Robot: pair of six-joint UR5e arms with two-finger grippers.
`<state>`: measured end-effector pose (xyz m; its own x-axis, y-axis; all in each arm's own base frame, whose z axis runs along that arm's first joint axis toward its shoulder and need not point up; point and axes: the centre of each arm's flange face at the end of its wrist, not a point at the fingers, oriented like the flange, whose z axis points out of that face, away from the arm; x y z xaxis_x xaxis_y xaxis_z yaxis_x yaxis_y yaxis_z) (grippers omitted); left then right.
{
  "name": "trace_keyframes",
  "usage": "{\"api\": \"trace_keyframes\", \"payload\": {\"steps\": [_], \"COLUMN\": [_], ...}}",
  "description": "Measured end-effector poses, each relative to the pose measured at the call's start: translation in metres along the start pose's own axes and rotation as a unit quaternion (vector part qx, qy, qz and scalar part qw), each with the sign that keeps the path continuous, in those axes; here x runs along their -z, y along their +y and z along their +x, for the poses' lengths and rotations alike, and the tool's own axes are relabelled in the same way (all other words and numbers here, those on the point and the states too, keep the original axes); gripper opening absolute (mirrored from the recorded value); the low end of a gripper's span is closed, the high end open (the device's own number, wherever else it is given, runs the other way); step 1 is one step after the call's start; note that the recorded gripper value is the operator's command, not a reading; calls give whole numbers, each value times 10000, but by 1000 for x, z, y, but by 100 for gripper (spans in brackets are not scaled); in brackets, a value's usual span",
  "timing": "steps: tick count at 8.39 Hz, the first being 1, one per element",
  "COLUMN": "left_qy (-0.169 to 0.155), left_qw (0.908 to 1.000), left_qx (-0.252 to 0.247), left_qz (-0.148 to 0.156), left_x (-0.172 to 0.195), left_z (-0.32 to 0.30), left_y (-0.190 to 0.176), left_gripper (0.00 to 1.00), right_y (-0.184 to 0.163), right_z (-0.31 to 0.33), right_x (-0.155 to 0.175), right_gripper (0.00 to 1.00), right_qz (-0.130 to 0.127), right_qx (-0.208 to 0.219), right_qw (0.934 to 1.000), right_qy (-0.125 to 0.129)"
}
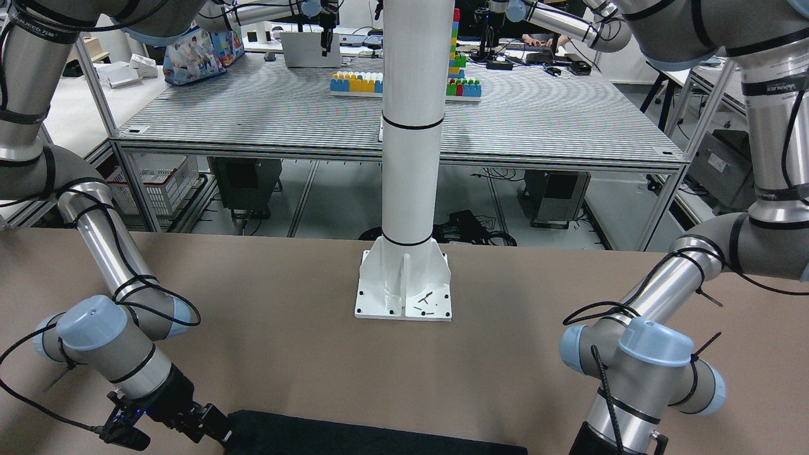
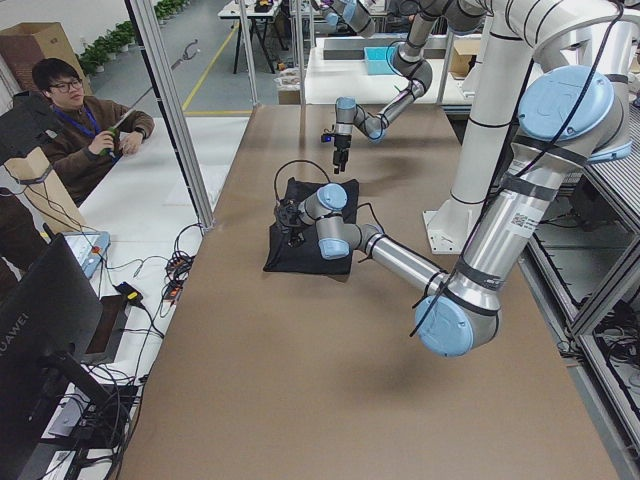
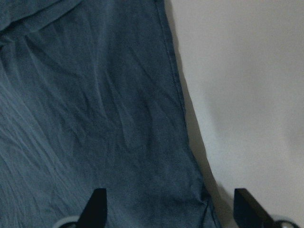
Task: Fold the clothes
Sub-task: 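Move the right gripper to the folded shirt's near corner and grasp it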
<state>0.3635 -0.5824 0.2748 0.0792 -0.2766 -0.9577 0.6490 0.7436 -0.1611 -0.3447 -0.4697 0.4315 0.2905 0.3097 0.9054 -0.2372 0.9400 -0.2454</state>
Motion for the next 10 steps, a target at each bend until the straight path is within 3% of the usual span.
{"api": "trace_keyframes", "payload": {"steps": [3,7,8,10], "left_qy": [40,45,57,89], "left_qw": [10000,10000,10000,10000], "left_qx": [-10,-11,-16,-28], "left_qz": [3,25,25,21], "left_x": [3,7,12,22], "left_z": [3,0,-3,-8], "left_y": [1,0,1,2], "left_gripper": [100,100,100,100], "right_y": [20,41,46,52], "right_z": [15,19,20,21], "right_x": [-20,-36,-39,-44], "right_gripper": [94,93,73,0], "right_qz": [-6,-195,-240,-305], "right_qx": [7,73,89,111], "right_qw": [9999,9995,9993,9990], "right_qy": [167,255,271,296]}}
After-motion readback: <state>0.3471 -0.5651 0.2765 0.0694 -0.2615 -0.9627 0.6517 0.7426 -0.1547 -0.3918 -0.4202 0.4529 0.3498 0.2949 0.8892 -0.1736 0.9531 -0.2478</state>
